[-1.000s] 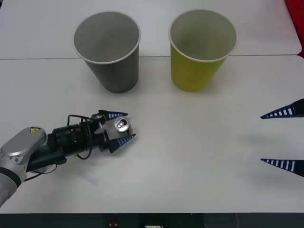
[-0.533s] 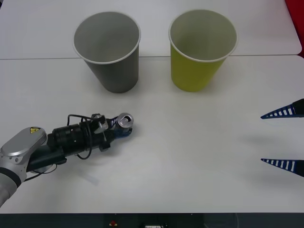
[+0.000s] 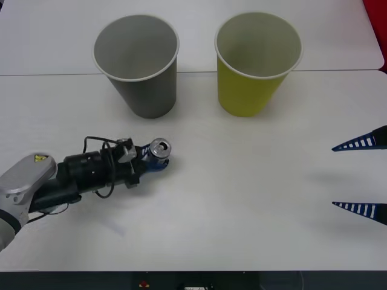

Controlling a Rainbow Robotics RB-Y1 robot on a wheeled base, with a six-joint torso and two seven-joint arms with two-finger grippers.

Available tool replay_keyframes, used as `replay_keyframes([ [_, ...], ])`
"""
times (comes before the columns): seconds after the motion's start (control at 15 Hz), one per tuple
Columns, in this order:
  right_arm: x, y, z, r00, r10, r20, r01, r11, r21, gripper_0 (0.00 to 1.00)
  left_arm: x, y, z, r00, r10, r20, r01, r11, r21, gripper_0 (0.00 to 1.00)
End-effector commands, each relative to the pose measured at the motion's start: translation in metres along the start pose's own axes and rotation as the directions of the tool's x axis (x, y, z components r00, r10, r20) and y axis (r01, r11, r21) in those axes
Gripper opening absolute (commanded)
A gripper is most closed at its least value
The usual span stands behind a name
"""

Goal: Put the can into the green bin and the plastic bottle into the gray bin

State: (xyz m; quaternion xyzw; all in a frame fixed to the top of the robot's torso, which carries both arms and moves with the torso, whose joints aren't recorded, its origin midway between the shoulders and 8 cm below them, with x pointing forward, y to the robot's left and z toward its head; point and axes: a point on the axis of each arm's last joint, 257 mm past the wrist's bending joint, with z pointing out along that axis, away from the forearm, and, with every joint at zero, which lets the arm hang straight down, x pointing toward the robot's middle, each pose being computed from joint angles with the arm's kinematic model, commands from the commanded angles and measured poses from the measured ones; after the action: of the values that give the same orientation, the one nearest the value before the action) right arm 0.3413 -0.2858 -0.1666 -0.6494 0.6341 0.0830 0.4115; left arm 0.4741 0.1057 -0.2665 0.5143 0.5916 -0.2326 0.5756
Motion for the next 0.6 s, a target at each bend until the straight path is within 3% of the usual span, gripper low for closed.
replay_keyframes([
  [0.07,0.000,0.000,0.000,1.000,0.000,0.000,0.000,1.0000,0.000,1.00,-0.016,-0.001,-0.015,0.9979,-0.065,-0.010,0.065,0.9975,0.028,0.00],
  [0.27,0.000,0.000,0.000,1.000,0.000,0.000,0.000,1.0000,0.000,1.00,-0.038,-0.008,-0.035,0.9861,-0.166,-0.015,0.166,0.9849,0.049,0.00],
  [0.4,0.000,0.000,0.000,1.000,0.000,0.000,0.000,1.0000,0.000,1.00,-0.055,-0.002,-0.051,0.9857,-0.161,-0.048,0.163,0.9864,0.024,0.00],
  [0.6,0.000,0.000,0.000,1.000,0.000,0.000,0.000,1.0000,0.000,1.00,-0.083,0.008,-0.070,0.9744,-0.198,-0.106,0.196,0.9802,-0.026,0.00],
])
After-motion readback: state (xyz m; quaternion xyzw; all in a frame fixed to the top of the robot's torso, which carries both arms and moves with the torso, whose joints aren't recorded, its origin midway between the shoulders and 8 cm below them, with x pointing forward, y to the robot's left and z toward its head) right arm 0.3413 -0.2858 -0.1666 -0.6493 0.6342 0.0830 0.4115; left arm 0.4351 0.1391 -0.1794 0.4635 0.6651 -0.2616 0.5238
